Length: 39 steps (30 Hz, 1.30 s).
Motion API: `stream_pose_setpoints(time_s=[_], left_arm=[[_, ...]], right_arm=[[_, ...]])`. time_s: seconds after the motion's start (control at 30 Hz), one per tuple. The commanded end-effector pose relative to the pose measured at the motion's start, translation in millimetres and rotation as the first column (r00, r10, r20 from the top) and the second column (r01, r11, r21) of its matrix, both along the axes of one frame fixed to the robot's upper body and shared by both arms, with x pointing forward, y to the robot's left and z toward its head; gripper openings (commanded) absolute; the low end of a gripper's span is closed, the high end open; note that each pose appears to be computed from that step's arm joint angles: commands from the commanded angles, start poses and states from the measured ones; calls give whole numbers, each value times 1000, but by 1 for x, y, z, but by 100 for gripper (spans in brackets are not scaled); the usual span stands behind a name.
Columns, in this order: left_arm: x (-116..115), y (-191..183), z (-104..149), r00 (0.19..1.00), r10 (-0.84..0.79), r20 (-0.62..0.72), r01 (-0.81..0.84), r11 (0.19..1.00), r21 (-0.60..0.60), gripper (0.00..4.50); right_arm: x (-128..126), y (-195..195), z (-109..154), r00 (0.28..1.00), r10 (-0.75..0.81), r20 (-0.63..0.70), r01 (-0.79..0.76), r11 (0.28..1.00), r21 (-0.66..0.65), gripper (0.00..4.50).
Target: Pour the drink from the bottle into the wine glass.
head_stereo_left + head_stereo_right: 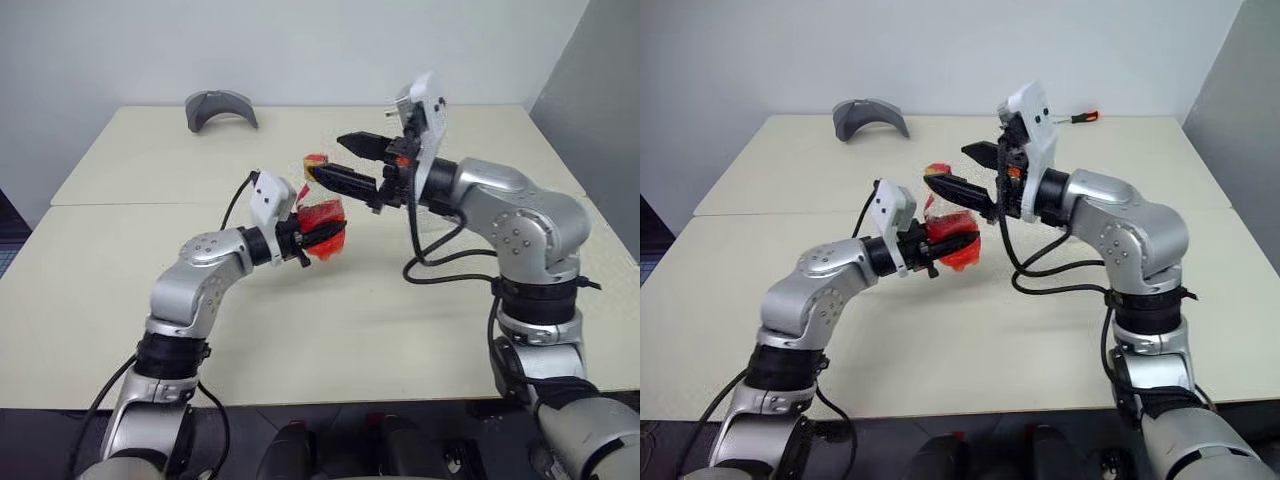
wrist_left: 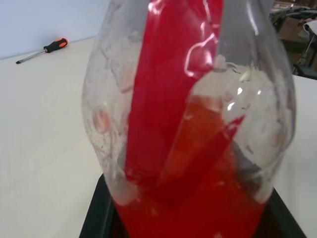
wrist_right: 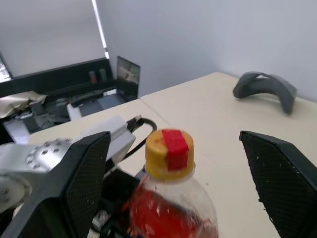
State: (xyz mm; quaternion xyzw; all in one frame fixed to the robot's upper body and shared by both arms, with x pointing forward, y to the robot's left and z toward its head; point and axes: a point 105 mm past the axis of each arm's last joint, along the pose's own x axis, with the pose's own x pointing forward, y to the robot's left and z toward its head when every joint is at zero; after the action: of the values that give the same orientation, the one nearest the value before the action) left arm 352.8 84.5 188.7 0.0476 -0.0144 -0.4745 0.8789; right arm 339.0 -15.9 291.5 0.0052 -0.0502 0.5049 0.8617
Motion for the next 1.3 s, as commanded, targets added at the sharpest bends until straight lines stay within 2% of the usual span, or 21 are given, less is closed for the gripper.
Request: stream_pose_setpoints(time_s=[0.03, 0.17, 0.57, 0.73, 0.83, 1.17, 1.3], left_arm=[[3, -10, 19, 995, -31, 98, 33, 999, -10, 137], [3, -15, 16, 993, -46, 106, 47, 999, -9, 137], [4, -4, 12, 994, -29, 103, 28, 1000, 6, 137], [0, -6, 8, 995, -33, 95, 33, 999, 7, 137], [-3, -7, 8, 995, -41, 93, 41, 999, 7, 137], [0, -2, 11, 995, -19, 99, 18, 1000, 6, 137], [-1, -1, 11, 995, -15, 100, 14, 1000, 8, 137]], right_arm=[[14, 2, 20, 991, -111, 74, 108, 993, 44, 443], [18, 7, 20, 990, -119, 69, 116, 992, 51, 443], [1, 15, 10, 1000, 11, 4, -11, 1000, 27, 443], [4, 14, 6, 1000, 2, -6, -2, 1000, 27, 443], [4, 15, 6, 1000, 15, -14, -14, 999, 35, 383], [-5, 19, 4, 997, 81, -18, -80, 996, 42, 12], [-10, 18, 9, 994, 109, -21, -108, 992, 59, 0]])
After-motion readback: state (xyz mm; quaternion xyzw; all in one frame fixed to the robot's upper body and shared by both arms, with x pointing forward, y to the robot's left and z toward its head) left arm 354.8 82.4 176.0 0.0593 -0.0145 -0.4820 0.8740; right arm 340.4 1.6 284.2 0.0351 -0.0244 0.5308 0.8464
